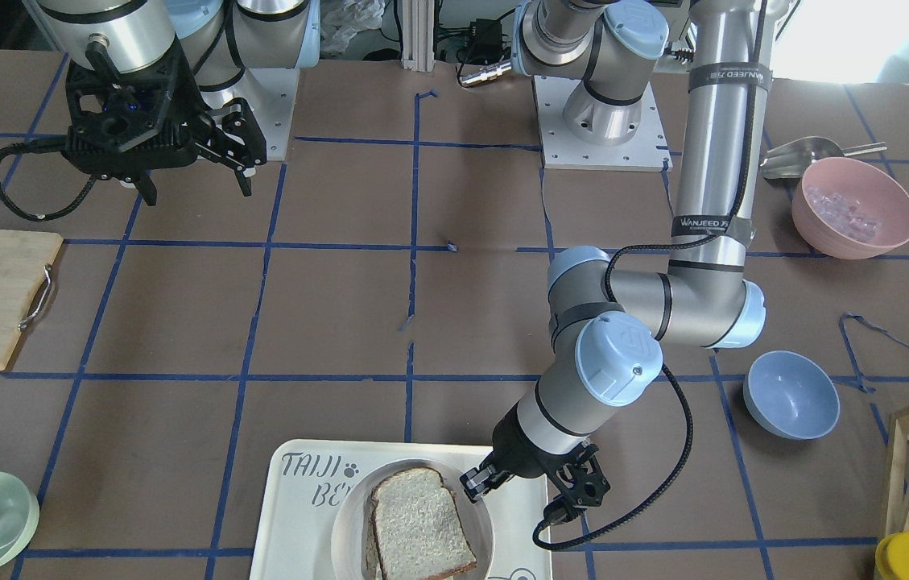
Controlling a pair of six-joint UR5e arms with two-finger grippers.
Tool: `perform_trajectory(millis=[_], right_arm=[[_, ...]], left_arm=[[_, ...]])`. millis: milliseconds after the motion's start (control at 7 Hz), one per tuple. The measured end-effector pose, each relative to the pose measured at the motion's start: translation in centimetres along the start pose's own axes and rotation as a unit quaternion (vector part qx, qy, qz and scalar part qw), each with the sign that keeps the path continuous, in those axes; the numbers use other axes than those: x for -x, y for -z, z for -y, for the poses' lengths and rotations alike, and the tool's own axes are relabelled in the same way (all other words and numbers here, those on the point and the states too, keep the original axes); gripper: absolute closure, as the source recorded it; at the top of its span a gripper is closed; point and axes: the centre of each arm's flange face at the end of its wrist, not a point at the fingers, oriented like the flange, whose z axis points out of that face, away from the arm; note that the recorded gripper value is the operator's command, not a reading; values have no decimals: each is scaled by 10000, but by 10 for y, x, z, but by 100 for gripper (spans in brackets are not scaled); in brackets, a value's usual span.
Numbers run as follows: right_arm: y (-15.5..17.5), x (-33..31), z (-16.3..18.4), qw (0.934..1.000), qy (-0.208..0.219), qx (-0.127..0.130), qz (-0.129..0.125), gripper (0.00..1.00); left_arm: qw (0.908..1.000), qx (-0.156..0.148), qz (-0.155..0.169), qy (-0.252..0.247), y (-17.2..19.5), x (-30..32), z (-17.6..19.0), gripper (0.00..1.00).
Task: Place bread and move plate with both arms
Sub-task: 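Slide the plate with the left gripper onto the bear-print tray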
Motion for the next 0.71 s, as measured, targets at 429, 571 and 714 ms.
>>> perform_trajectory(millis=[429,571,714], right_arm=[[0,0,0,10000,2,5,-2,0],[0,0,0,10000,1,5,-1,0],[0,0,0,10000,0,7,-2,0]], left_arm=[[9997,37,35,257,-11,3,6,41],[9997,13,42,257,-9,3,6,40],[9997,-42,77,248,-2,1,5,39]])
